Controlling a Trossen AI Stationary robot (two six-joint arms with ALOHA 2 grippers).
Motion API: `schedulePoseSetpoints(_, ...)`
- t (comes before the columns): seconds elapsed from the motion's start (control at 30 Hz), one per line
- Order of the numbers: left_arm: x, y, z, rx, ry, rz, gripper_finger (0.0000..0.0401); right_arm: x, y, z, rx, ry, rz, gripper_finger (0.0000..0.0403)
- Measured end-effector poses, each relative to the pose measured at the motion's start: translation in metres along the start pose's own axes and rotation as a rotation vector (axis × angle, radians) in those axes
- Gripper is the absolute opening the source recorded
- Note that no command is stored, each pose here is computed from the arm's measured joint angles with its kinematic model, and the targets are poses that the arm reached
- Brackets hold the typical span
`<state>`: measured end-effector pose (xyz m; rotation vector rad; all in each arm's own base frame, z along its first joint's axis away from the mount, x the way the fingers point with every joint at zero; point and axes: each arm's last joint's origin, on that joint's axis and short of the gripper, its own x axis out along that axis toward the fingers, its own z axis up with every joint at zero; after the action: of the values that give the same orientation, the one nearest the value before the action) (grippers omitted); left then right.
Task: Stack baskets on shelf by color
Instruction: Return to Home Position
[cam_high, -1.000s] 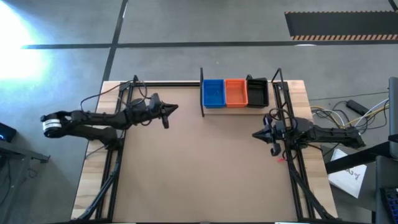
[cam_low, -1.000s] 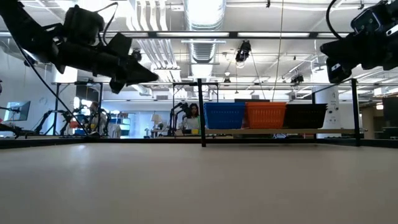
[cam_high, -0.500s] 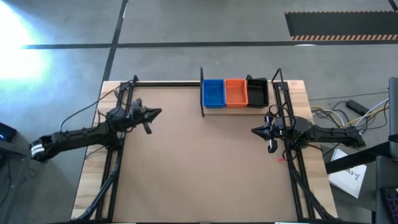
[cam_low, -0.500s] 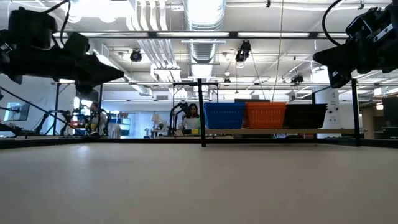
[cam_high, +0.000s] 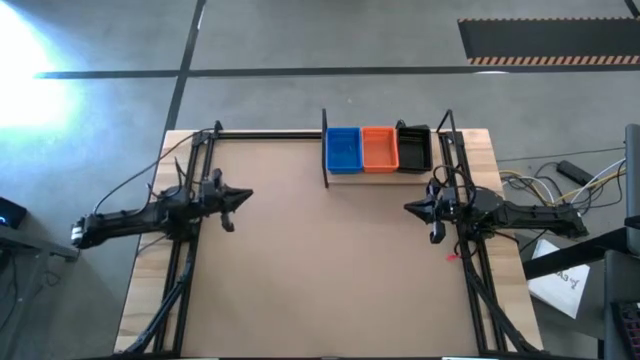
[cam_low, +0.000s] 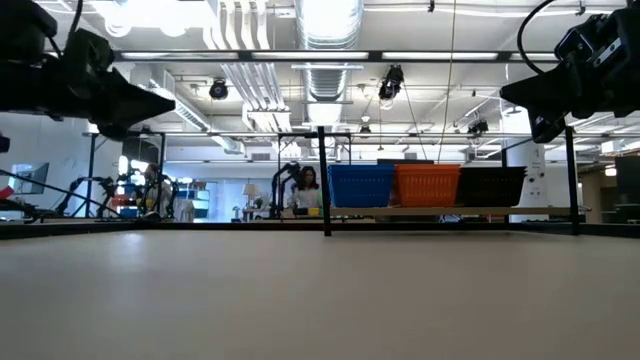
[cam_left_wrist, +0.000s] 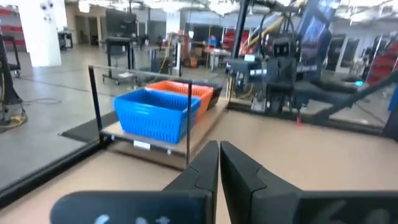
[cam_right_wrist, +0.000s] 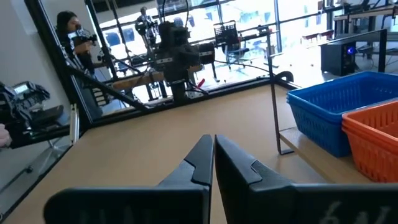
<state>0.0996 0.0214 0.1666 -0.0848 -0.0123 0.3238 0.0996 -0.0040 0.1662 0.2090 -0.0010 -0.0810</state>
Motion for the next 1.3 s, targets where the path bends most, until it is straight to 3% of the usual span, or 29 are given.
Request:
schedulePoseSetpoints(0.1, -0.0050, -0.0005, 0.0050, 0.008, -0.063, -0.034, 0.0000, 0.0000, 0.0000, -0.0002, -0.004, 0.001, 0.000, 0.0009)
schedulePoseSetpoints(0.3, -0.0034, -0.0027, -0.0006, 0.027, 0.000, -0.113, 0.0000, -0.0001, 0.0001, -0.0002, -0.051, 0.001, 0.004, 0.0009)
schedulePoseSetpoints(0.47, -0.0047, -0.0081, 0.0005, -0.013, 0.000, -0.298, 0.0000, -0.0001, 0.0018, -0.0016, -0.012, 0.025, 0.066, 0.0009)
schedulePoseSetpoints(0.6, -0.0048, -0.0090, 0.0002, -0.015, 0.005, -0.313, 0.0000, -0.0001, 0.0021, -0.0019, 0.023, 0.029, 0.073, 0.0009)
schedulePoseSetpoints(0.83, -0.0045, -0.0093, 0.0009, 0.108, -0.023, -0.317, 0.0000, -0.0001, 0.0015, -0.0014, -0.099, 0.016, 0.049, 0.0009)
schedulePoseSetpoints(0.97, -0.0032, -0.0094, -0.0006, 0.110, -0.005, -0.316, 0.0000, 0.0012, -0.0003, -0.0019, -0.143, 0.022, -0.011, 0.0009)
schedulePoseSetpoints(1.3, -0.0012, -0.0095, -0.0028, 0.110, 0.022, -0.315, 0.0000, 0.0024, -0.0006, -0.0025, -0.135, 0.031, -0.023, 0.0009)
